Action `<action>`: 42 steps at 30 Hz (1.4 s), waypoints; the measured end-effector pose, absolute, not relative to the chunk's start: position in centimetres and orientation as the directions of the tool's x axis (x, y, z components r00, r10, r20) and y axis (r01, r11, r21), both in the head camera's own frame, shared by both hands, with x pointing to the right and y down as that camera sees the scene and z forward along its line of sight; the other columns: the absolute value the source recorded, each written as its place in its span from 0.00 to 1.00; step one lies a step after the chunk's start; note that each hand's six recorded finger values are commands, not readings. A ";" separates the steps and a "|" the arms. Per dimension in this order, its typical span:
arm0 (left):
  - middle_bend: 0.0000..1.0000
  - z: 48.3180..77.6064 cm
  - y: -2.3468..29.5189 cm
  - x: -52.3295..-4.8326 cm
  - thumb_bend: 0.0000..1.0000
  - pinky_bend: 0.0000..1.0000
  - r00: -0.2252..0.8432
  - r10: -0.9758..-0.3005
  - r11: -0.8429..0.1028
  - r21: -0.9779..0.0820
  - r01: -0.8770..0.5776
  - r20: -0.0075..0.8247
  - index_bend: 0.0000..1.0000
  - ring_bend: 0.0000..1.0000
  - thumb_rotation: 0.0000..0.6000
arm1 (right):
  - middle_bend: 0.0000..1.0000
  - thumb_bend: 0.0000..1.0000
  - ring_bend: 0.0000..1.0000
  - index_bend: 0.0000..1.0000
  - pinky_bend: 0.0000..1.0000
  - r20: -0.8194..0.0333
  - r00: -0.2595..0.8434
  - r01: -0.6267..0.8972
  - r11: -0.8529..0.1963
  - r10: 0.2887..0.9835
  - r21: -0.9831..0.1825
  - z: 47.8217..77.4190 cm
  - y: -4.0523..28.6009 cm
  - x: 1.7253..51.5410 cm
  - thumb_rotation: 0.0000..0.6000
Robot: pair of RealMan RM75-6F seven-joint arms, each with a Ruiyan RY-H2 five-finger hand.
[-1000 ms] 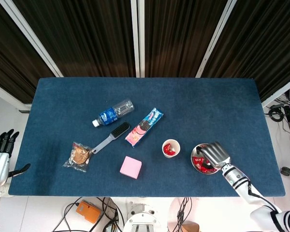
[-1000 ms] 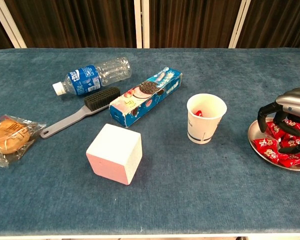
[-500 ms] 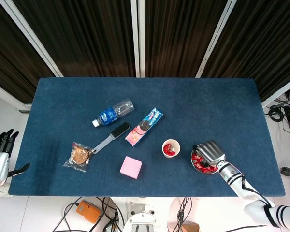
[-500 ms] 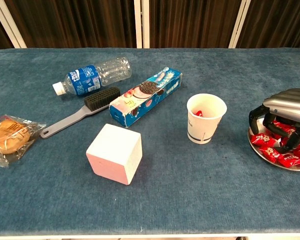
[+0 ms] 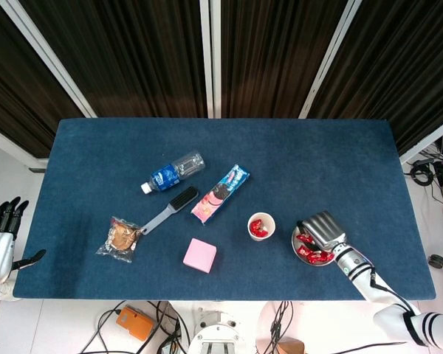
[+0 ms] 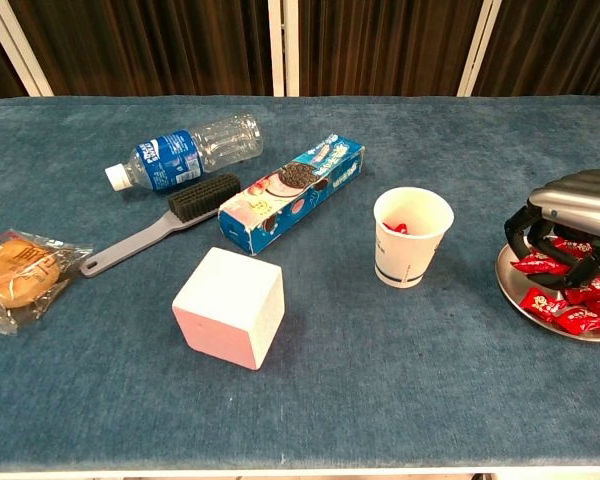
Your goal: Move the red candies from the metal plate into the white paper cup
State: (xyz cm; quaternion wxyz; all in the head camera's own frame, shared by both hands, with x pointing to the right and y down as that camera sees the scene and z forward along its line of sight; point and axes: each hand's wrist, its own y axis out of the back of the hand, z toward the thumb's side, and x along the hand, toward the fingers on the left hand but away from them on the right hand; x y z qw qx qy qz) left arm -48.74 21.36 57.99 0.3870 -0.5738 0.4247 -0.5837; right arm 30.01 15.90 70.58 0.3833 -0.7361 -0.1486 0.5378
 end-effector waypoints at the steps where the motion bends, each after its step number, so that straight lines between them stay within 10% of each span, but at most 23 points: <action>1: 0.00 58.0 21.4 -48.7 0.00 0.00 -0.042 -0.939 -0.340 -0.940 -0.035 0.341 0.06 0.00 1.00 | 0.84 0.55 1.00 0.66 1.00 -0.671 0.379 -0.189 -0.656 0.637 -0.730 70.3 15.8 30.0 1.00; 14: 0.00 57.7 21.2 -48.4 0.00 0.00 -0.033 -0.942 -0.334 -0.942 -0.034 0.335 0.06 0.00 1.00 | 0.84 0.55 1.00 0.66 1.00 -0.474 0.529 -0.063 -0.524 0.704 -0.849 63.6 12.0 24.4 1.00; 42: 0.00 58.1 21.4 -48.8 0.00 0.00 -0.043 -0.940 -0.337 -0.941 -0.044 0.338 0.06 0.00 1.00 | 0.84 0.41 1.00 0.46 1.00 -0.496 0.571 -0.100 -0.544 0.654 -0.833 64.8 11.7 19.2 1.00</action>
